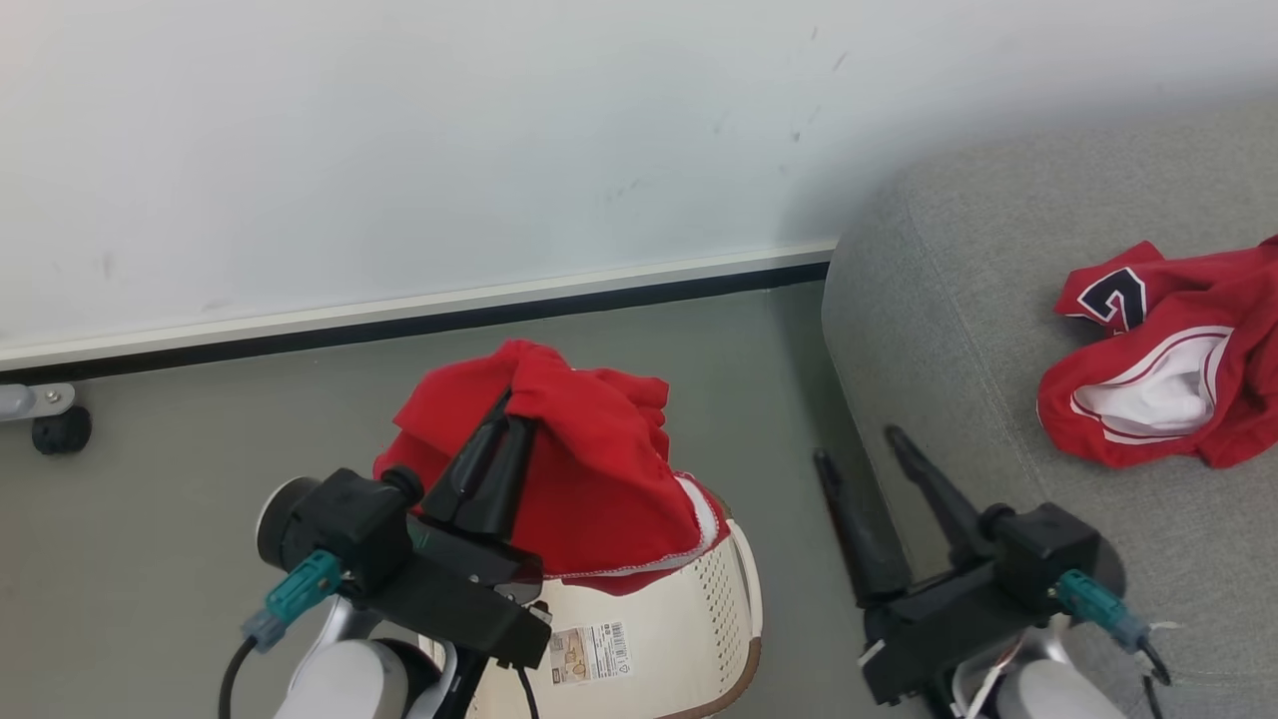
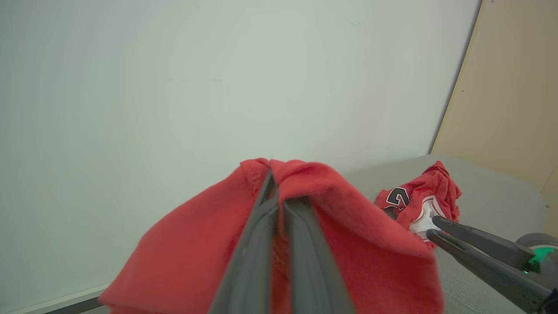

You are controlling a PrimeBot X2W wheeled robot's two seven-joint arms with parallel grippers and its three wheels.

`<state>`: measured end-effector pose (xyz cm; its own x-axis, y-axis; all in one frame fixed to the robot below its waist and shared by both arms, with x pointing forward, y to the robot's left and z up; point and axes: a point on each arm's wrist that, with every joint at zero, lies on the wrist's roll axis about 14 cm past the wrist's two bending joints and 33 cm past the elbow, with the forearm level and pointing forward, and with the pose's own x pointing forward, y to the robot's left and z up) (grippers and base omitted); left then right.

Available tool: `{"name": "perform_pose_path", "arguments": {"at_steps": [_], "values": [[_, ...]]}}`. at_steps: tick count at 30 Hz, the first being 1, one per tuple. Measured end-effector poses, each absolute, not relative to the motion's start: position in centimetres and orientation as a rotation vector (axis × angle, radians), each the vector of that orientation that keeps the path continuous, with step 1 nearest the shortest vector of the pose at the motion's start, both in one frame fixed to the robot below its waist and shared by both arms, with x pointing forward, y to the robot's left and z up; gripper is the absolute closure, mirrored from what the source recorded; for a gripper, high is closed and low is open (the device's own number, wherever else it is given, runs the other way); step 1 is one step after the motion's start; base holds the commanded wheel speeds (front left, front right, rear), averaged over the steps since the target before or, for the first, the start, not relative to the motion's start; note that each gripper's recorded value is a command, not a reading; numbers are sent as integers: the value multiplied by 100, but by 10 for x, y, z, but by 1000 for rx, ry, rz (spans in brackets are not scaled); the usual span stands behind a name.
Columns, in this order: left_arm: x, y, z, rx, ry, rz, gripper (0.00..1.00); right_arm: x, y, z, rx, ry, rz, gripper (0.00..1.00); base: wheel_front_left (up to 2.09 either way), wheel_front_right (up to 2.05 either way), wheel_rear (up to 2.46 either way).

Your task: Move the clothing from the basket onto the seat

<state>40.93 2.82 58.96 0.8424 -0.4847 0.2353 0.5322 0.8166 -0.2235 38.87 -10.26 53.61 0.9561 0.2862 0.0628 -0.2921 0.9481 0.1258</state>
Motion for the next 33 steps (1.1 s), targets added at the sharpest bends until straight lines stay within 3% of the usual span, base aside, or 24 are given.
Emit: {"name": "perform_pose_path", "arguments": {"at_steps": [17,33], "values": [[405,18,580,-277,-116,-583,100,365,1,561,213,-47,645,0,0,0,0],[400,13,588,-282,-129,-607,100,373,29,522,140,123,738,0,0,0,0]]}}
